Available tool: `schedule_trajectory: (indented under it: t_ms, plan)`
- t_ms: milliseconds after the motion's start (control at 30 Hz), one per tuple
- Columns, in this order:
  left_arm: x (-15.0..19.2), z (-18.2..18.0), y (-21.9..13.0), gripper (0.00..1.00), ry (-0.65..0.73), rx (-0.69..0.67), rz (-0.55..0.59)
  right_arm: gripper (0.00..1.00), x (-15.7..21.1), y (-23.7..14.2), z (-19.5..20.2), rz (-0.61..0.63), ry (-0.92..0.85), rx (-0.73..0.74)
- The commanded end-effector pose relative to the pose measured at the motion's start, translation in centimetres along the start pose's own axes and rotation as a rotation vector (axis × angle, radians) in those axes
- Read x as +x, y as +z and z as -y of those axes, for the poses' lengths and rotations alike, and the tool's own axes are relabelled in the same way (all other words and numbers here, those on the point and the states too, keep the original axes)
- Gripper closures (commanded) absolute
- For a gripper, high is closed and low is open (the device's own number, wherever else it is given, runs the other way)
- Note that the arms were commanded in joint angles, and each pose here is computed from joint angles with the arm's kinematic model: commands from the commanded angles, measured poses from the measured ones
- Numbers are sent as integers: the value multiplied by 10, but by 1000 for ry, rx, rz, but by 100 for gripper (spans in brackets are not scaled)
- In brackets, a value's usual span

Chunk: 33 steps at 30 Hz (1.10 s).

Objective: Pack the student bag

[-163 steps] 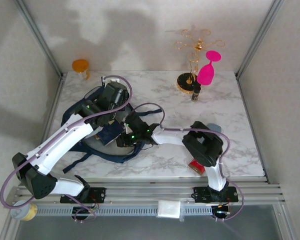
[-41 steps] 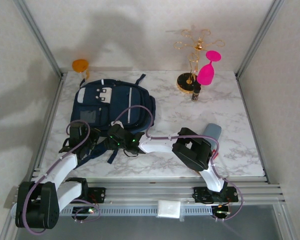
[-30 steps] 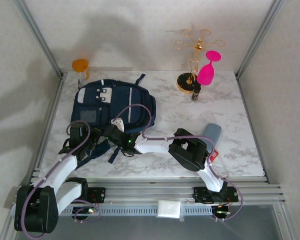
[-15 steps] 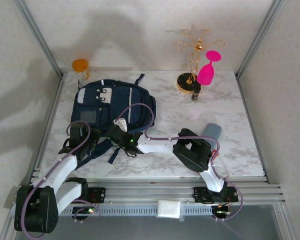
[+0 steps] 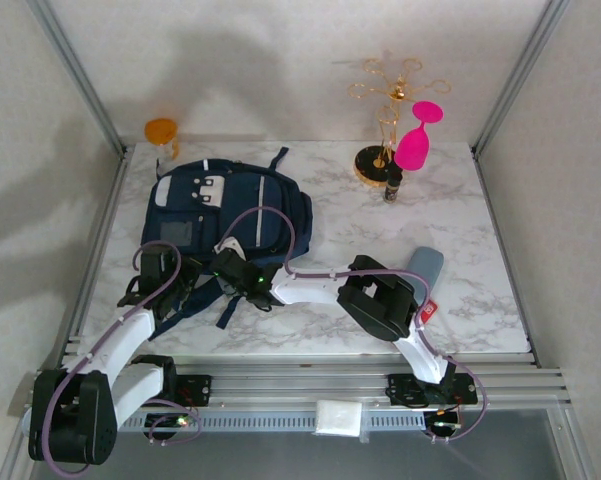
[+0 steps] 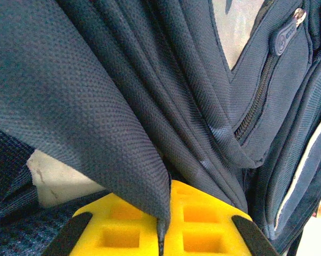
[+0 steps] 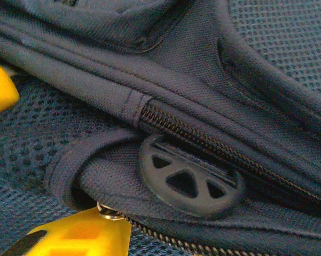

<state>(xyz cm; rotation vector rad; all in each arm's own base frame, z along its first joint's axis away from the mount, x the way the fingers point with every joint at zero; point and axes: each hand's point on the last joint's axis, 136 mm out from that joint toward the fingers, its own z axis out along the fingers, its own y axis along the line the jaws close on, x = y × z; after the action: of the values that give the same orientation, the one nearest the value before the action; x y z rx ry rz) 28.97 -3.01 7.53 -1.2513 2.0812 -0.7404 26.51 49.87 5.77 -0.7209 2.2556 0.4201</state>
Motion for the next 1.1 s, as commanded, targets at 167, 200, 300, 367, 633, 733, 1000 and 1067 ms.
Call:
schedule_trajectory:
  t_ms: [167,200,300,367,633,733,1000,1067]
  plan:
    - [-7,19,-4,100,47,26,20,70,-15,-22,9,102,-131,-10]
    - [-7,19,-3,100,46,25,21,71,-12,-24,14,114,-135,-9]
    - [-8,18,-4,100,43,26,26,77,-11,-23,14,161,-198,-66]
    - [-8,20,-5,100,39,36,27,78,-11,-20,9,187,-256,-87]
    - [-9,21,-5,100,48,32,28,67,-12,-23,-19,247,-354,-231]
    - [-9,21,-5,100,50,33,25,66,1,-30,-20,244,-364,-226]
    - [-9,19,-5,100,50,31,31,57,5,-23,-22,288,-282,-164]
    - [-9,19,-5,100,49,31,32,56,-3,-23,-25,325,-256,-161]
